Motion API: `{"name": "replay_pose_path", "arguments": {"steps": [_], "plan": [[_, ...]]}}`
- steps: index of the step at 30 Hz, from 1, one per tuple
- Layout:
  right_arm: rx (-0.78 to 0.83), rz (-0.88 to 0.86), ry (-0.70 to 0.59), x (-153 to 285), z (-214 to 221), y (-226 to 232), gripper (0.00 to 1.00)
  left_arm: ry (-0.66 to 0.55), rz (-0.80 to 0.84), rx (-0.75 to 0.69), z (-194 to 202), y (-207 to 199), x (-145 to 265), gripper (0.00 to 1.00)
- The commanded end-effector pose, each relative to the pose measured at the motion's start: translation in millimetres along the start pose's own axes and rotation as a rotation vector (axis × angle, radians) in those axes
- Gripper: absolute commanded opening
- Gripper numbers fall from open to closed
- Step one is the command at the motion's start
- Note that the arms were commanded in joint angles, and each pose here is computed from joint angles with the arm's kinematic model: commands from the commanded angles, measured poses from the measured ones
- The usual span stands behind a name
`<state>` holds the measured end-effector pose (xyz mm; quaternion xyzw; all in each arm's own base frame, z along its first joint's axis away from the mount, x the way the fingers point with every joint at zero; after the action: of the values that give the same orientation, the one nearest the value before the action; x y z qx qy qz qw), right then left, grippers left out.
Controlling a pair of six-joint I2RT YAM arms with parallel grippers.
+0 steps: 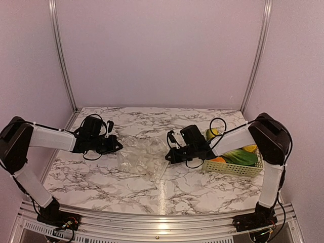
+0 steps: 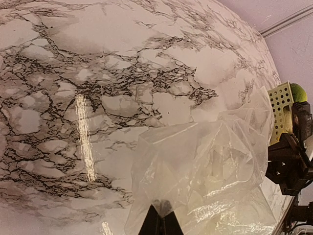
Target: Open the zip-top bag and remove the fake food
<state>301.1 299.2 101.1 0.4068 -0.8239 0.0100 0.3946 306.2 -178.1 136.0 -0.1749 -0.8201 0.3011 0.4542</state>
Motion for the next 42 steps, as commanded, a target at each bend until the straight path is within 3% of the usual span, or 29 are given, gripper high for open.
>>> {"name": "replay_pose_path", "arguments": {"steps": [1,4,8,15,19,20,22,25,32,42], "plan": [[0.013,0.079,0.060,-15,3,-18,0.00,0.034,-0.097,-0.011,-1,15,-16,0.00],[0.026,0.093,0.068,-19,0,-20,0.01,0.052,-0.129,-0.014,-1,20,-24,0.00],[0.048,0.096,0.071,-17,-6,-18,0.15,0.069,-0.165,-0.024,-6,20,-30,0.09],[0.111,0.125,0.011,20,-36,-7,0.55,0.021,-0.170,-0.084,-26,-6,-1,0.59],[0.137,0.140,-0.043,47,-59,-4,0.78,-0.017,-0.158,-0.116,-45,-28,23,0.79],[0.142,0.141,-0.060,54,-65,-4,0.85,-0.026,-0.152,-0.125,-49,-33,29,0.90],[0.155,0.142,-0.091,68,-76,-4,0.92,-0.047,-0.138,-0.139,-59,-45,43,0.98],[0.172,0.141,-0.146,92,-91,-5,0.99,-0.081,-0.127,-0.159,-70,-57,62,0.99],[0.208,0.181,-0.313,169,-105,-5,0.99,-0.223,-0.093,-0.180,-79,-74,118,0.99],[0.199,0.292,-0.526,257,-57,2,0.99,-0.447,-0.186,-0.091,-46,-43,176,0.99]]}}
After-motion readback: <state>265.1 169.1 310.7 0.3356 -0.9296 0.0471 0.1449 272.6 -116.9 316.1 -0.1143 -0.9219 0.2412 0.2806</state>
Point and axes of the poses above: each gripper's point midway between its finger pads, its own x axis back along the fingers, its own y axis along the line the jaws close on, z = x × y, the point moved 9 cm from there along x, back along the fingers, and after that the axes turned 13 degrees about x, right-handed, at the moved point
